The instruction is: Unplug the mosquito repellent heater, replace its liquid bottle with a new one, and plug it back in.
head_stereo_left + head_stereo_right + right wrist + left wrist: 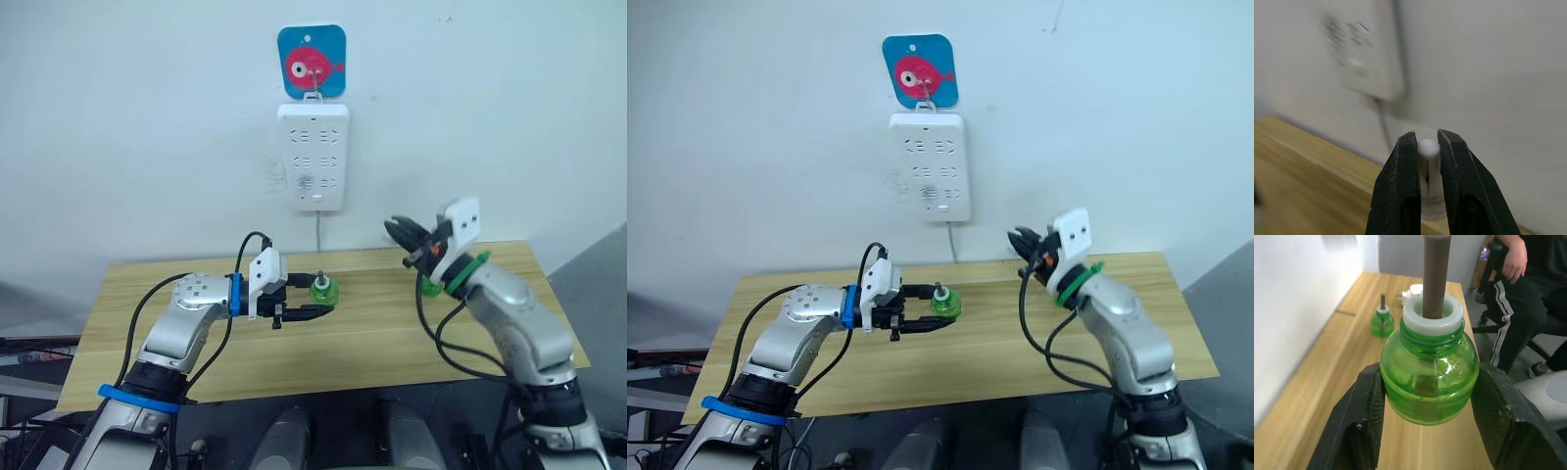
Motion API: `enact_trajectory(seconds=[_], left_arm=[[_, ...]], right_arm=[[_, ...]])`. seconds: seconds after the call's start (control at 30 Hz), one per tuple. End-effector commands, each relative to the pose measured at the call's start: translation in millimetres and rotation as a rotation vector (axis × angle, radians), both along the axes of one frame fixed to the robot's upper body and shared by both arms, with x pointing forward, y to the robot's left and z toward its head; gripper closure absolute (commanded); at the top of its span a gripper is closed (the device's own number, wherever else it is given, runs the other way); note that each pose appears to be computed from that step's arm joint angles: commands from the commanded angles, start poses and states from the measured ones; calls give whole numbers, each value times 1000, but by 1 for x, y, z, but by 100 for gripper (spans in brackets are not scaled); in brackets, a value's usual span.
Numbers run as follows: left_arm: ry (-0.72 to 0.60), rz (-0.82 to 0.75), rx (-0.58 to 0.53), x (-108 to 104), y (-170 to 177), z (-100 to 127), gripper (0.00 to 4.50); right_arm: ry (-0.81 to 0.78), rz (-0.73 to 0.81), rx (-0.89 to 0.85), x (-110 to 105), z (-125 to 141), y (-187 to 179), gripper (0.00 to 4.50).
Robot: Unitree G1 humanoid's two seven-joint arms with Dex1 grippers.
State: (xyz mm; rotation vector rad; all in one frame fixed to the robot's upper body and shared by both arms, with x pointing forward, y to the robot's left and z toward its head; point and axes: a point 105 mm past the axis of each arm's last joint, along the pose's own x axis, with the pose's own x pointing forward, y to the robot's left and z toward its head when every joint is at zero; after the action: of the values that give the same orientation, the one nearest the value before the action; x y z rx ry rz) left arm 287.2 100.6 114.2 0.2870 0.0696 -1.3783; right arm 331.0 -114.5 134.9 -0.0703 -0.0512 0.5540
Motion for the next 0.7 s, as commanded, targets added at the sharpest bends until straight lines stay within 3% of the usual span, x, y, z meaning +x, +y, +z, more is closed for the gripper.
enact_trajectory(seconds=[0.03,0.17,0.43,0.7], left_arm=[[-26,12,-13,-5,4,12,231],[-14,35,8,-10,11,18,231],[24,49,42,-30,22,25,231],[36,57,51,-32,24,31,231]], right_arm=[[-70,-87,-51,8,-26,-5,427],[-33,-155,-27,18,-68,-10,427],[-90,-253,-29,28,-82,-20,427],[-51,-253,-35,35,-99,-16,427]])
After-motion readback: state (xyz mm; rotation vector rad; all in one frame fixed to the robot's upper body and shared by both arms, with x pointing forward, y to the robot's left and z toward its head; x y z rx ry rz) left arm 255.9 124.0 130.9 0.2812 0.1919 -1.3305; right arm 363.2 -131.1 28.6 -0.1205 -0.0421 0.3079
